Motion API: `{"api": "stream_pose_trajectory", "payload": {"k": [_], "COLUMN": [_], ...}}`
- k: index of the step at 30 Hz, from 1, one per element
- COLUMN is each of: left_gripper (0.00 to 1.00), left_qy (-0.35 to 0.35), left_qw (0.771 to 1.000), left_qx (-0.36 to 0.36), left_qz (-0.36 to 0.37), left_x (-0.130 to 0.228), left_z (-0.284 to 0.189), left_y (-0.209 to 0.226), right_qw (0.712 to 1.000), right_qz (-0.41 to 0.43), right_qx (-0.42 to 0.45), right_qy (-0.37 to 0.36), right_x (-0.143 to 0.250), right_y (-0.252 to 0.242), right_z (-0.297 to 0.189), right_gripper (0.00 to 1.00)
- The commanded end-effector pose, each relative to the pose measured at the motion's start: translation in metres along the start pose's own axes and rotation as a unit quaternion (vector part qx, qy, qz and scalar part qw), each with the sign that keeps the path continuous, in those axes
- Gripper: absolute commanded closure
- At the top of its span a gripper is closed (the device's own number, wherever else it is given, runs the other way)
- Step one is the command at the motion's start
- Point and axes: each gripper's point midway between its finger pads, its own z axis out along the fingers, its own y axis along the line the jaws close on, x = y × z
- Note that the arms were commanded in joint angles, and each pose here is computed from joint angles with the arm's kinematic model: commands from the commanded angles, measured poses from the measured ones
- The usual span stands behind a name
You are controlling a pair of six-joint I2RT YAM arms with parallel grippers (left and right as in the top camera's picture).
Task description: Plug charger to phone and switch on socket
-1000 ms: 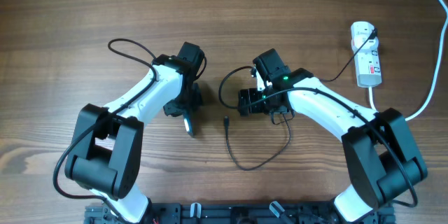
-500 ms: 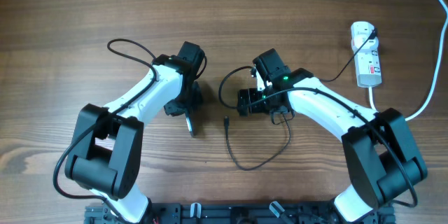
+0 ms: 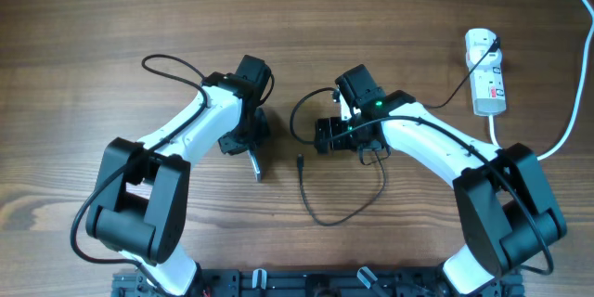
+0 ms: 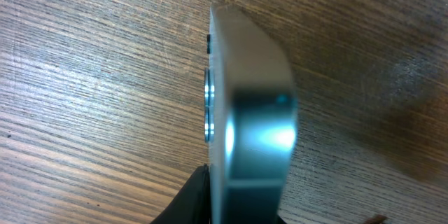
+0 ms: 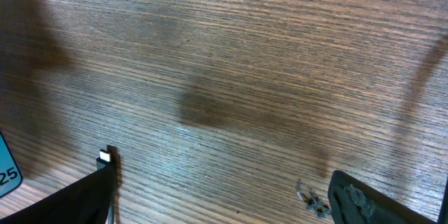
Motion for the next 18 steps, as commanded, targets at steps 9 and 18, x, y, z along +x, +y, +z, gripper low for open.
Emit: {"api": "stream_pose_trajectory", "payload": {"k": [9, 18], "left_gripper": [0.96, 0.96], "left_qy": [0.0, -0.062], "left_qw": [1.0, 0.982], "left_qx": [0.008, 0.168], "left_qz": [-0.006, -0.063], "left_x": [0.0, -0.042], "left_z": [0.002, -0.066], "left_y": [-0.002, -0.01], "right_qw": [0.999, 0.994], "right_qz": [-0.031, -0.049], "right_qx": [0.006, -0.09], "right_qy": [-0.004, 0.024], "right_x": [-0.004, -0.002], "right_y": [0.001, 0.055], "right_z": [-0.009, -0.071], "right_gripper": [0.19, 0.3]}}
